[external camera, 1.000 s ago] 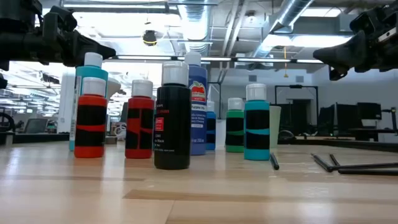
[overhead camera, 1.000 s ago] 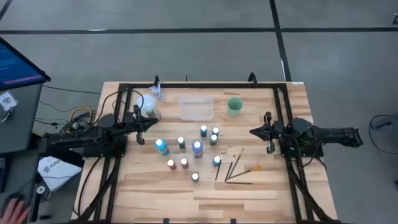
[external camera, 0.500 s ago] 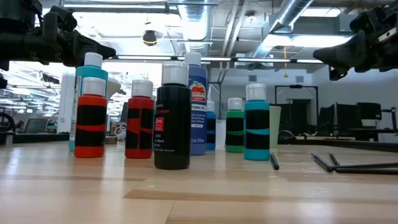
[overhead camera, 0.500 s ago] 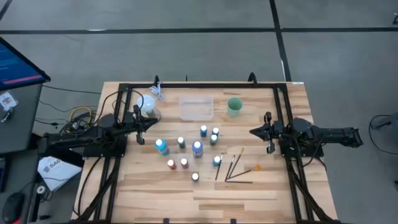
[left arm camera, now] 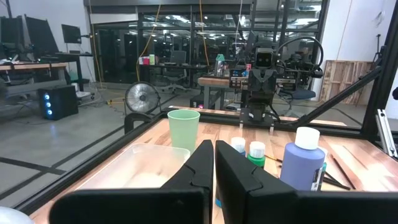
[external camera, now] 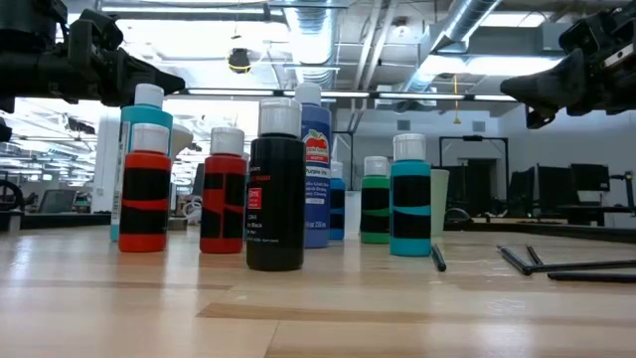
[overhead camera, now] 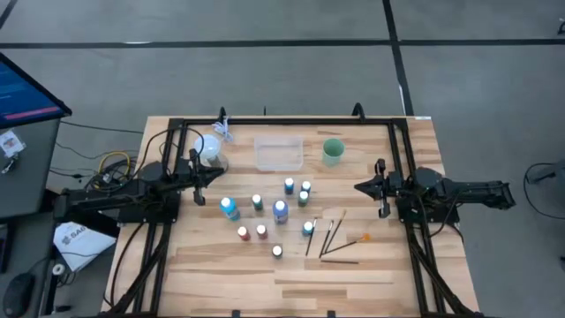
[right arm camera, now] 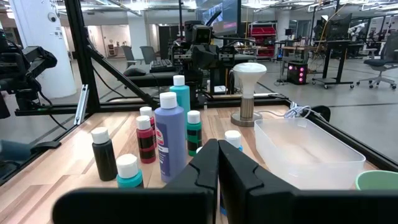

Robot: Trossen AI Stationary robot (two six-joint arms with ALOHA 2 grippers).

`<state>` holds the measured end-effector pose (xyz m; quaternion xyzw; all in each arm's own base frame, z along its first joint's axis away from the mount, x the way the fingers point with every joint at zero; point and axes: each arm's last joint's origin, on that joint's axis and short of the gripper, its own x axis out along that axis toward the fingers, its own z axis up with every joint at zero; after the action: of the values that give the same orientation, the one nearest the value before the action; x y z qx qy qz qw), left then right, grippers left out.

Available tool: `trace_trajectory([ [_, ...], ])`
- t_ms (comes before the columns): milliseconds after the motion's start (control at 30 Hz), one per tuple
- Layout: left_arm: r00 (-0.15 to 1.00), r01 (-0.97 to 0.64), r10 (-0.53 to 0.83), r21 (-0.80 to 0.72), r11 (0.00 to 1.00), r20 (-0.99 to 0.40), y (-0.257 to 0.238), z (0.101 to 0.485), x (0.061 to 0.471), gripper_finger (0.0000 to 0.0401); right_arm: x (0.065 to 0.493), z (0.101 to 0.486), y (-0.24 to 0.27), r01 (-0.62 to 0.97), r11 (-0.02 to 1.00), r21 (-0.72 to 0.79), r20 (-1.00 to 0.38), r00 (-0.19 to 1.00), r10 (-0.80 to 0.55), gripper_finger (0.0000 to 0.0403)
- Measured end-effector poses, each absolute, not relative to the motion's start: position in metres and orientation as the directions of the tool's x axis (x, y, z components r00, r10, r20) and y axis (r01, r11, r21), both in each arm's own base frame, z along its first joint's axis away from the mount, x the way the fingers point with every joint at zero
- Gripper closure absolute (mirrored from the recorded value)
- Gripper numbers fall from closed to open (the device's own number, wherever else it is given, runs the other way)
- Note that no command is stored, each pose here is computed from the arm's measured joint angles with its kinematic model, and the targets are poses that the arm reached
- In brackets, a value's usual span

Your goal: Pick & Place Paint Supplies

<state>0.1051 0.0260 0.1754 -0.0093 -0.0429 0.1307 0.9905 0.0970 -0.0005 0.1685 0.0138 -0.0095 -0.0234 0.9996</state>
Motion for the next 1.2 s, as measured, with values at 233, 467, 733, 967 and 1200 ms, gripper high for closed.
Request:
trace_trajectory([
  [233,0.962,-0.258,0.260,-0.030,0.966,0.083,0.0259,0.1754,0.1051,0.0399,0.0970,0.1687,-0.0005,0.046,0.999,0.028,0.019,0.999,-0.047,0.0397],
  [467,0.962,-0.258,0.260,-0.030,0.966,0.083,0.0260,0.1754,0.1051,0.0399,0.0970,0.1686,-0.0005,0.046,0.999,0.028,0.018,0.999,-0.047,0.0397],
  [733,0.962,-0.258,0.260,-0.030,0.966,0.083,0.0260,0.1754,0.1051,0.0399,0.0970,0.1686,-0.0007,0.052,0.957,-0.284,0.018,0.999,-0.049,0.0397],
  [967,0.962,-0.258,0.259,-0.030,0.966,0.087,0.0259,0.1758,0.1051,0.0399,0.0970,0.1686,-0.0007,0.052,0.946,-0.321,0.018,0.999,-0.049,0.0397],
  [1200,0.958,-0.257,0.259,-0.031,0.966,0.124,0.0259,0.1795,0.1047,0.0399,0.0970,0.1691,-0.0007,0.054,0.942,-0.332,0.024,0.998,-0.049,0.0397],
])
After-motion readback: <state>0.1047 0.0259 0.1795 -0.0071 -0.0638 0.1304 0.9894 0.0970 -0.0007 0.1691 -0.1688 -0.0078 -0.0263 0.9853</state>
